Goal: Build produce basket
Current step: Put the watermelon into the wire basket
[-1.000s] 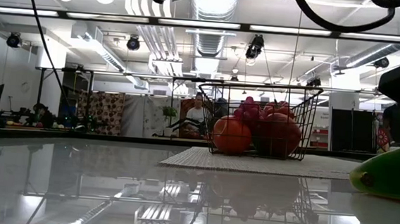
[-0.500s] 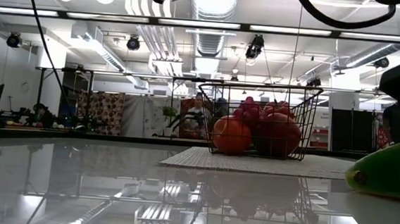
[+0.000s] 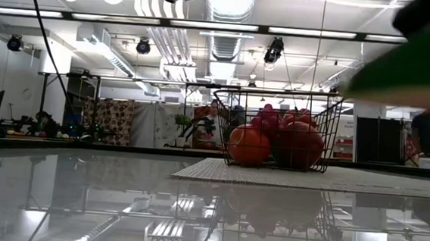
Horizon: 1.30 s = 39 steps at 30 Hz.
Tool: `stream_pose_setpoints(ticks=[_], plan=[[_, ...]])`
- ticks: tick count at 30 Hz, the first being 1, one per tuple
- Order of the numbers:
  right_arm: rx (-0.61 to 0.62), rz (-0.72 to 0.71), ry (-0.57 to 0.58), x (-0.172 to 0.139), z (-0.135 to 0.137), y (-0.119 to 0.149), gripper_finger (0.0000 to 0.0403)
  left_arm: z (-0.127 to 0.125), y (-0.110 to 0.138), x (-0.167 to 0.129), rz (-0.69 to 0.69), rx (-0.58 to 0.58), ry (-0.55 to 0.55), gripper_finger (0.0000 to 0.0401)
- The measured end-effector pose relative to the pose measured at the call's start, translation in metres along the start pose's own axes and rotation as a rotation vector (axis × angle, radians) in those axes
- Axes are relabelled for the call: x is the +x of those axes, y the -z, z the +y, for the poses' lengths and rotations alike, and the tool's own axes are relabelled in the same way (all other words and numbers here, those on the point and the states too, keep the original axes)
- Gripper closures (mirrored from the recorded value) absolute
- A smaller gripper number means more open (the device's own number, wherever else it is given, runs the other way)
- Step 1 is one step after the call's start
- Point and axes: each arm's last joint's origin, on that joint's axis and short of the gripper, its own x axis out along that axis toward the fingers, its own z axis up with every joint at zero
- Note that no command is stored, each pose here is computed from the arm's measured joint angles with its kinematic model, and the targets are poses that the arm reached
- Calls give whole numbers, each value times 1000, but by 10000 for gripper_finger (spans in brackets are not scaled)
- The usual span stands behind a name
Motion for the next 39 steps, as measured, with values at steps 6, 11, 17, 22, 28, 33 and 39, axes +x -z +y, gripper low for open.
stream_pose_setpoints(ticks=[6,11,17,22,28,33,39], plan=[[51,-20,135,-37,-8,-35,333,4,-3,-5,11,29,-56,283],[300,-49,205,-64,-42,-68,333,9,-2,-21,2,35,-58,283],[661,-76,280,-88,-106,-90,333,17,-3,-46,-42,8,-78,283],[853,-162,281,-107,-168,-103,333,21,-1,-59,-70,-3,-87,283],[1038,-277,235,-131,-240,-101,333,22,3,-67,-69,0,-87,283],[1096,-311,297,-148,-289,-84,333,23,2,-71,-80,0,-92,283],[1072,-306,403,-145,-336,-71,333,23,2,-71,-79,17,-93,283]])
